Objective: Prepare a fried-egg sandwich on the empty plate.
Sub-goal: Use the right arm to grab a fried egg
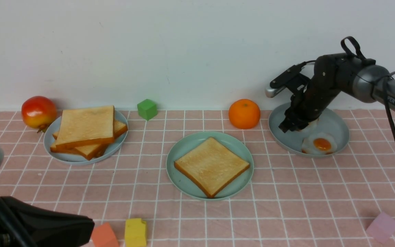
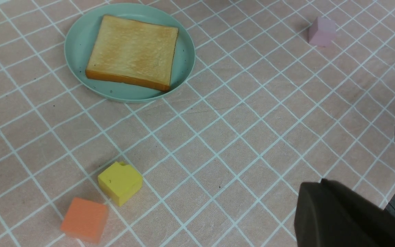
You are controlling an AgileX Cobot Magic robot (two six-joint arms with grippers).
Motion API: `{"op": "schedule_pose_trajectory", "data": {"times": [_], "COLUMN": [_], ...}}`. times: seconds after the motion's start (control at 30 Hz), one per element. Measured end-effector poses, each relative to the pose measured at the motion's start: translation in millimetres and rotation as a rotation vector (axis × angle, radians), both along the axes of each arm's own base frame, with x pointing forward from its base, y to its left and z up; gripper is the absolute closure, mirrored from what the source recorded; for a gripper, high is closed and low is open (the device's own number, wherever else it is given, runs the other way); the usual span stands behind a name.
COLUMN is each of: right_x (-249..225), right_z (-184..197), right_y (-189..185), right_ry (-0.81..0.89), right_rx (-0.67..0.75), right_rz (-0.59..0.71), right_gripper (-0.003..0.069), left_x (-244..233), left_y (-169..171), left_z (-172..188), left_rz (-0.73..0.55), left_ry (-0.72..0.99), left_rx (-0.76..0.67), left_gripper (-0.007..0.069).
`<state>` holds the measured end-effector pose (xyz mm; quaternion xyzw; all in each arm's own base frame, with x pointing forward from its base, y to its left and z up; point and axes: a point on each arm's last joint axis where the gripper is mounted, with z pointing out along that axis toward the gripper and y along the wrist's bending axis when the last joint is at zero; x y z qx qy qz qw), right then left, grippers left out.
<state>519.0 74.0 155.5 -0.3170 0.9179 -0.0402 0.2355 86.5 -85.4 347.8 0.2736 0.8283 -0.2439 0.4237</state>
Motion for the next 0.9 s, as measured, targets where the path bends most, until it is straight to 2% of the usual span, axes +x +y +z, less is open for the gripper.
{"op": "schedule_pose_trajectory", "data": {"times": [0.07,0.17,0.2,0.27,0.53,0.7,0.8,0.9], "right_x": [0,0,-1,-1,-16,-22,-24,-23], "right_z": [0,0,0,1,18,48,64,64], "right_y": [0,0,0,1,12,15,9,1], "right_ry": [0.002,0.008,0.009,0.013,0.103,0.062,0.038,0.040], "right_rx": [0.002,0.006,0.006,0.013,0.032,0.071,0.101,0.114], "right_rz": [-0.011,-0.016,-0.017,-0.027,-0.024,-0.032,-0.083,-0.127], "right_gripper": [0.0495,0.0608,0.0608,0.0665,0.0669,0.0669,0.0669,0.0669], "left_x": [0,0,0,0,0,0,0,0], "left_y": [0,0,0,0,0,0,0,0], "left_z": [0,0,0,0,0,0,0,0], "left_rz": [0.000,0.000,0.000,0.000,-0.002,-0.002,-0.002,-0.002], "left_ry": [0.000,0.000,0.000,0.001,0.005,0.006,0.006,0.006], "left_rx": [0.000,0.000,0.000,-0.001,-0.005,-0.005,-0.005,-0.005], "left_gripper": [0.0631,0.0628,0.0628,0.0628,0.0622,0.0621,0.0619,0.0620]}}
